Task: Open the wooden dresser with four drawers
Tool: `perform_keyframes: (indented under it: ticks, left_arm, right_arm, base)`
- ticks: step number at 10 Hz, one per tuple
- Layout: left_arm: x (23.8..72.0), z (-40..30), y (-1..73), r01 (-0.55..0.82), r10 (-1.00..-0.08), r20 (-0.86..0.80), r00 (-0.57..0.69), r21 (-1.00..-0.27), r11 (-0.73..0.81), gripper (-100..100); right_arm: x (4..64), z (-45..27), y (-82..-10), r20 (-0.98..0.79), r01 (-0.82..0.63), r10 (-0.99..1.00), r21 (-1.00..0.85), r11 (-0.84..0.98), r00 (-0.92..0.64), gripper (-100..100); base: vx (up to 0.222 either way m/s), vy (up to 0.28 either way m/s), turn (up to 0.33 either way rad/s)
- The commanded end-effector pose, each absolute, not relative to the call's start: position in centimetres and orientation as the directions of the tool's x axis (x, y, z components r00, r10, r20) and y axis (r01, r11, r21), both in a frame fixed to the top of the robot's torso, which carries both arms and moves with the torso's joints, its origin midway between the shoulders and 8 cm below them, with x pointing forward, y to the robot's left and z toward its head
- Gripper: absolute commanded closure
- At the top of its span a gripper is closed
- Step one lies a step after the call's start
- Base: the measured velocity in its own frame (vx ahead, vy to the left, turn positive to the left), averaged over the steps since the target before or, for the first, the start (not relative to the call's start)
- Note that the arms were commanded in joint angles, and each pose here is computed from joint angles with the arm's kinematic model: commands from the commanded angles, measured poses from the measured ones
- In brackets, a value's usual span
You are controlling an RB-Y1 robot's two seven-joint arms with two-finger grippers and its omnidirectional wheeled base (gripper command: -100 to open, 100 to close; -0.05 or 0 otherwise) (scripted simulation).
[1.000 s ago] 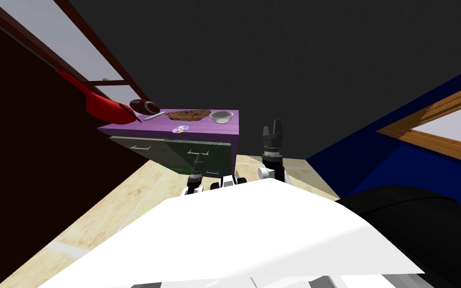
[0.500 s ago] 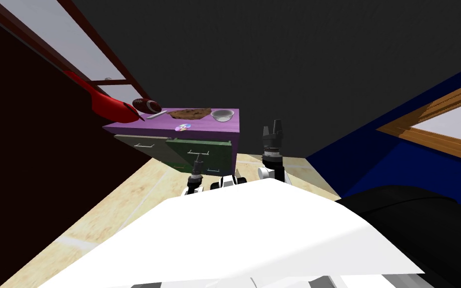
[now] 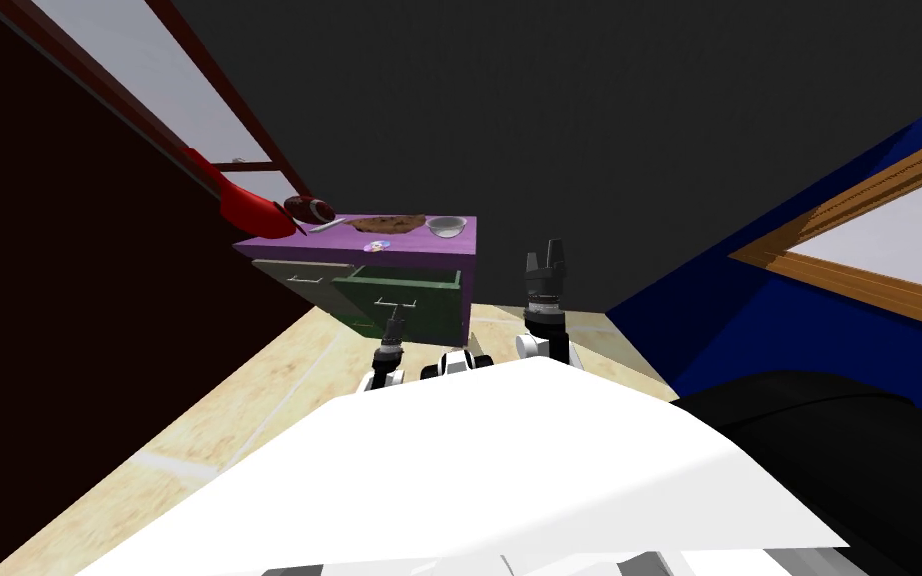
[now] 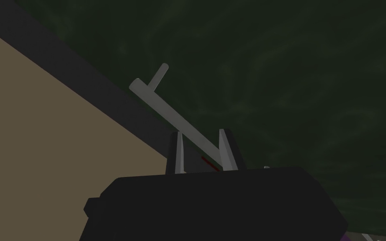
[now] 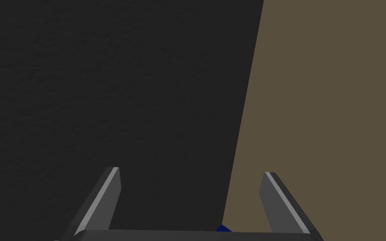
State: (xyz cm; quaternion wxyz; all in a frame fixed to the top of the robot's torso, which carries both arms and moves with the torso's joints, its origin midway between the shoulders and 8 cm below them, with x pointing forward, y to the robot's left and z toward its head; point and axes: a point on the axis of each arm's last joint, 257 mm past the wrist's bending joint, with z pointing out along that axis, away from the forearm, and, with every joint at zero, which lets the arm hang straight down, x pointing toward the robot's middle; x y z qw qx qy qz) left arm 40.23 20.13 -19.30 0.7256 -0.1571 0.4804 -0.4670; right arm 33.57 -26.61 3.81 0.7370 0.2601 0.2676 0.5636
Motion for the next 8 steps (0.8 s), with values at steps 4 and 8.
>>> perform_keyframes:
  ticks: [4,8]
  left_arm:
    - [43.7,-20.0,22.2,0.517,-0.817,-0.564,0.122,-0.666,0.537,100]
    - [46.5,-19.9,24.0,0.507,-0.811,-0.567,0.144,-0.662,0.552,100]
  right_arm:
    - [33.6,3.8,-26.6,-0.101,-0.692,0.970,0.685,0.229,0.222,0]
    - [33.6,3.8,-26.6,-0.101,-0.691,0.970,0.685,0.229,0.222,0]
  base:
    - [-0.135,-0.001,-0.062]
    - [-0.125,-0.007,-0.066]
